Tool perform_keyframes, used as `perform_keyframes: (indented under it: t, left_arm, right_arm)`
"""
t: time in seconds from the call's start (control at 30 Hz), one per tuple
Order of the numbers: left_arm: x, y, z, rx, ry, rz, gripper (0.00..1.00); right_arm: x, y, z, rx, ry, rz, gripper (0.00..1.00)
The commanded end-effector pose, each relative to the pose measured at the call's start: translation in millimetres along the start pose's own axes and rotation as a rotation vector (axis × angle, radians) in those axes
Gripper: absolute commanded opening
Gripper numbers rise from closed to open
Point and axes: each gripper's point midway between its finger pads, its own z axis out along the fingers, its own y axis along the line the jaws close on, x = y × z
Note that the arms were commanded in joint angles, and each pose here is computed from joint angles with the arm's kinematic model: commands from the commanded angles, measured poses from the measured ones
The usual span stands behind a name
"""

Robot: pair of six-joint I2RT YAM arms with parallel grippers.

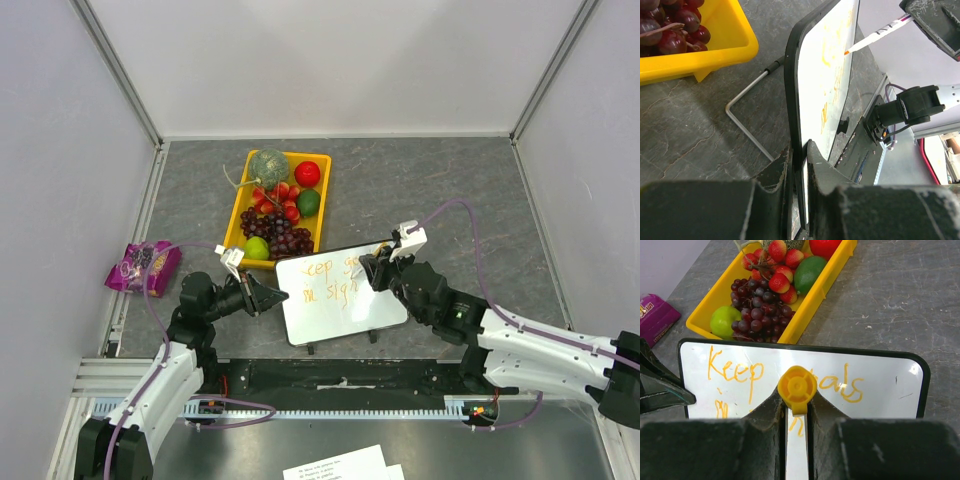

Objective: Write a sentence on the whiteboard

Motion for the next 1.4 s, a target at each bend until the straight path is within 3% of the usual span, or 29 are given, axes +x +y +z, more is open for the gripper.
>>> perform_keyframes:
  t: [0.0,0.63,0.97,1.37]
  left_arm:
    - [-7.4,2.1,0.8,-0.008,-0.033,0.054,0.02]
    - [-7.2,2.3,0.8,-0.008,-0.033,0.053,0.02]
    - [-7.2,2.3,0.8,-0.008,-0.033,0.053,0.02]
    - [-7.3,1.9,0.7,-0.007,-0.033,0.054,0.02]
  right_arm:
    - [16.6,-10.6,-2.3,0.022,0.038,-0.014,0.0]
    - [39.9,-12.2,-8.7,-0.012,0.1,0.001,0.0]
    - [-20.9,16.3,-24.3,-0.132,-0.028,0.071,0.0]
    - [-37.3,-9.7,-30.0,-0.009,-0.086,0.043,0.0]
